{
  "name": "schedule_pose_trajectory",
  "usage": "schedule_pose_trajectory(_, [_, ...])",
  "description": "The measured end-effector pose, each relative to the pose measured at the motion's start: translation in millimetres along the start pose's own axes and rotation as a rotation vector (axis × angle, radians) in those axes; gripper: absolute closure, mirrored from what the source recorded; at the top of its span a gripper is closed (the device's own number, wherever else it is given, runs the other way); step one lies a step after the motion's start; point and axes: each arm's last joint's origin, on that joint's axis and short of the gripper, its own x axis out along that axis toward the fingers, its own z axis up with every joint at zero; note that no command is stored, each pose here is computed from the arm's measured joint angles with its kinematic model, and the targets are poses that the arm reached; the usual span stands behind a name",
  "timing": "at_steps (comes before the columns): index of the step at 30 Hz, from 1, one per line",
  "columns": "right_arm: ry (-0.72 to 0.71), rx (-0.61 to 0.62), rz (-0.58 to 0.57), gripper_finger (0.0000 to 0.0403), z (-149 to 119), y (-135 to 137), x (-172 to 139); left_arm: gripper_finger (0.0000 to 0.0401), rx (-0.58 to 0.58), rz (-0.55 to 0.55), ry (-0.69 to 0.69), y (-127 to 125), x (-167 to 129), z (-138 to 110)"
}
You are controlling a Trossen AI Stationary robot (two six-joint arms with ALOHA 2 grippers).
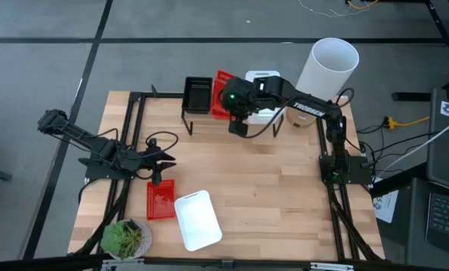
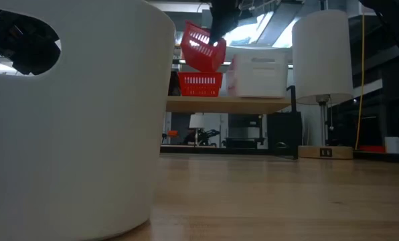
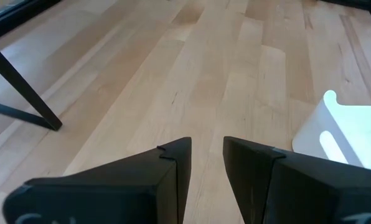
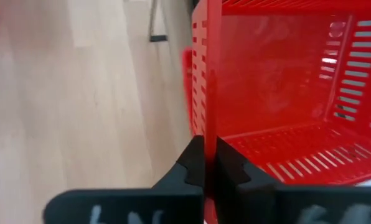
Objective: Stack baskets on shelf by color
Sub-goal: Stack the right red bin on top of the red bin on the shelf
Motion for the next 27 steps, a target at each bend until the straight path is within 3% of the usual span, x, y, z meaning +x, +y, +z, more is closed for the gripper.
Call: schedule_pose_trajectory(27, [0.091,0.016,-0.061,0.0394,-1,-4,25,0.0316,-0.005,0.0,0.0,0,0,0])
